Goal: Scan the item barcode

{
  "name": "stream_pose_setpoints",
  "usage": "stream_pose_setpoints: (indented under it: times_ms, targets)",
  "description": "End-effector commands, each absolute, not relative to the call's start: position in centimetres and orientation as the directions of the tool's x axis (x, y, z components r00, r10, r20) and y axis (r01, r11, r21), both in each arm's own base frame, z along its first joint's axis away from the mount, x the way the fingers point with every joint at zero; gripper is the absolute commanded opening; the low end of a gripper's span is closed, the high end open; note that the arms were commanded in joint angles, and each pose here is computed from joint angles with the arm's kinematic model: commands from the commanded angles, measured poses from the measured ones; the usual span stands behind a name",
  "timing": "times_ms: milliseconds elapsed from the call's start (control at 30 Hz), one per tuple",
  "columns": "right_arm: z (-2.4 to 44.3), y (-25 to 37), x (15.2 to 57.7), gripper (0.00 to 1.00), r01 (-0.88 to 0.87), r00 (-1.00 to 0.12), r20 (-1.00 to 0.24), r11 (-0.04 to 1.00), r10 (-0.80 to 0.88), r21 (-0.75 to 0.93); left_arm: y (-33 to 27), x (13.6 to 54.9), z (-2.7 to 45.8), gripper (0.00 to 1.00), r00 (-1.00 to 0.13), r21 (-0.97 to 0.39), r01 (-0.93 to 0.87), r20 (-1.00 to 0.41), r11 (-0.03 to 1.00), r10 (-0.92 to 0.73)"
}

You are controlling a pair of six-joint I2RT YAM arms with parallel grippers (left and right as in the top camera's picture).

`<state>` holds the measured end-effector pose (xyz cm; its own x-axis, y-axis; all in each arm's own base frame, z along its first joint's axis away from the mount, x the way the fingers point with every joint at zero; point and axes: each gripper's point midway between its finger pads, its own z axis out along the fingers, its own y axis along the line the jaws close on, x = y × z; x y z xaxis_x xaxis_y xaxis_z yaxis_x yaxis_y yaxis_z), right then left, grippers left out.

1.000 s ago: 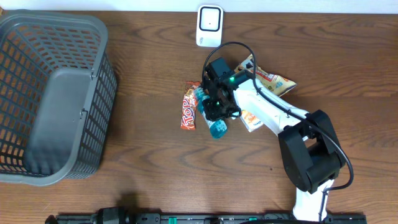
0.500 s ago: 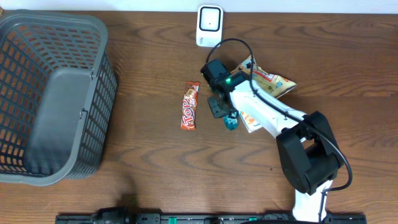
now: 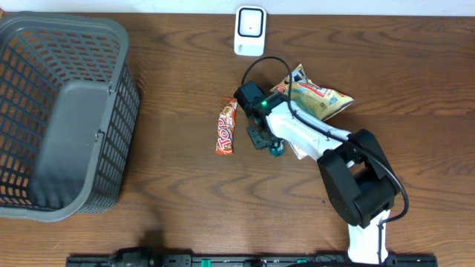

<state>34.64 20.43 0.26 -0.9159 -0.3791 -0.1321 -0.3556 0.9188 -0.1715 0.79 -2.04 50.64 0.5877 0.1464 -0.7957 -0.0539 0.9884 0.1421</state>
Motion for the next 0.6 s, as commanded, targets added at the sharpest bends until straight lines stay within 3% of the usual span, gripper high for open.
stream_pose_setpoints:
  times_ms: [0, 267, 500, 567]
  targets:
    - [-0.6, 20.6, 34.2, 0.42, -0.364, -0.916, -0.110, 0.915, -0.385, -0.172, -2.1, 0.7, 50.7, 0.99, 0.592, 0.136, -0.052, -0.794, 0.989, 0.140]
    - [1.9, 22.5, 35.6, 0.66, -0.363, -0.915, -0.147, 0.925, -0.377, -0.112, -2.1, 0.8, 50.6, 0.99, 0.588, 0.136, -0.051, -0.797, 0.989, 0.140]
    - [3.4, 23.0, 36.7, 0.72, -0.358, -0.911, -0.176, 0.927, -0.372, -0.109, -2.1, 0.8, 50.6, 0.99, 0.586, 0.136, -0.051, -0.799, 0.989, 0.140]
    - [3.6, 23.0, 37.0, 0.78, -0.353, -0.911, -0.188, 0.930, -0.367, -0.108, -2.1, 0.8, 50.6, 0.99, 0.586, 0.136, -0.051, -0.799, 0.989, 0.140]
